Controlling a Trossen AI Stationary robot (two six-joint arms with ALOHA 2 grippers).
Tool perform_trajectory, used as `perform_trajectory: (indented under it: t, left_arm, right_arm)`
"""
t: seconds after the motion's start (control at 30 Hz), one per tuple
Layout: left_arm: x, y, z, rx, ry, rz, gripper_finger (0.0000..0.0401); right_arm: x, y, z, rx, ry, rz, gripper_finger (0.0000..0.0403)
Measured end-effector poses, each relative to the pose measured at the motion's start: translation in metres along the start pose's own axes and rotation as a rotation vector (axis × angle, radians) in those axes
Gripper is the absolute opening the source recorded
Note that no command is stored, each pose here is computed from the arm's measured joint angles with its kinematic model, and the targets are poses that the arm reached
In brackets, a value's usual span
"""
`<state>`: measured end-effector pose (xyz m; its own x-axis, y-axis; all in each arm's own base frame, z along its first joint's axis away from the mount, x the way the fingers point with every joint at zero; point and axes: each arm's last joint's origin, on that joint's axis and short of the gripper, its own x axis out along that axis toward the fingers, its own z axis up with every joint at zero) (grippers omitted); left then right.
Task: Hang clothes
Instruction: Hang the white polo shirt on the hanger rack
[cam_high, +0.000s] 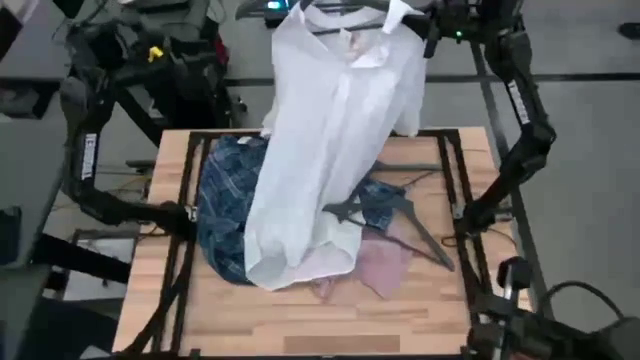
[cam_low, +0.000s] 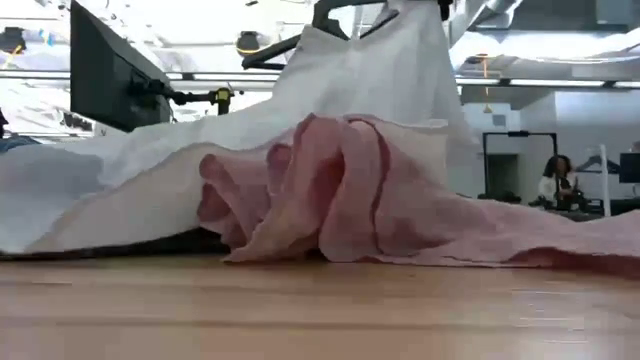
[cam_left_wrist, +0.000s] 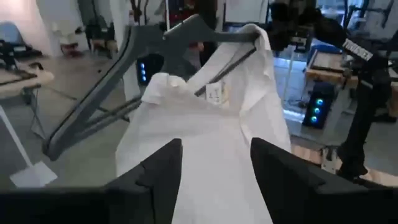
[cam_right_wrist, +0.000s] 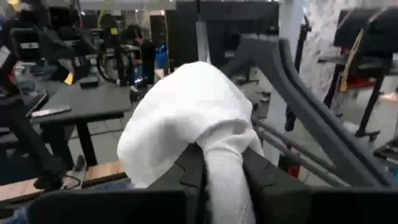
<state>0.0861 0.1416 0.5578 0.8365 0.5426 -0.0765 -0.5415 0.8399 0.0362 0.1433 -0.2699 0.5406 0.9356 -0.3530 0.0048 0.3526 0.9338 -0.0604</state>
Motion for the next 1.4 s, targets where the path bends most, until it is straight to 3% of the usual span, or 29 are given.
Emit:
perform_trajectory:
  t: [0.37, 0.8, 0.97, 1.27, 1.4]
  left_arm:
    - [0.000, 0.000, 0.000, -0.013, 0.001, 0.001, 0.0173]
    - [0.000, 0.000, 0.000, -0.042, -0.001, 0.003, 0.0173]
    - [-0.003, -0.002, 0.001, -0.046, -0.006, 0.002, 0.0173]
    - [-0.003, -0.002, -0.004, -0.063, 0.039, 0.004, 0.0173]
    - [0.003, 0.003, -0.014, -0.080, 0.133, 0.052, 0.0173]
  right_arm:
    - [-0.023, -0.009, 0.010, -0.014, -0.031, -0.130, 0.0033]
    - [0.013, -0.022, -0.014, 0.024, 0.015, -0.082, 0.0033]
    - [0.015, -0.029, -0.026, 0.031, 0.081, -0.119, 0.0037]
    - [-0.001, -0.039, -0.040, 0.124, 0.246, -0.372, 0.0199]
    - [-0.011, -0.031, -0.045, 0.334, 0.311, -0.389, 0.0240]
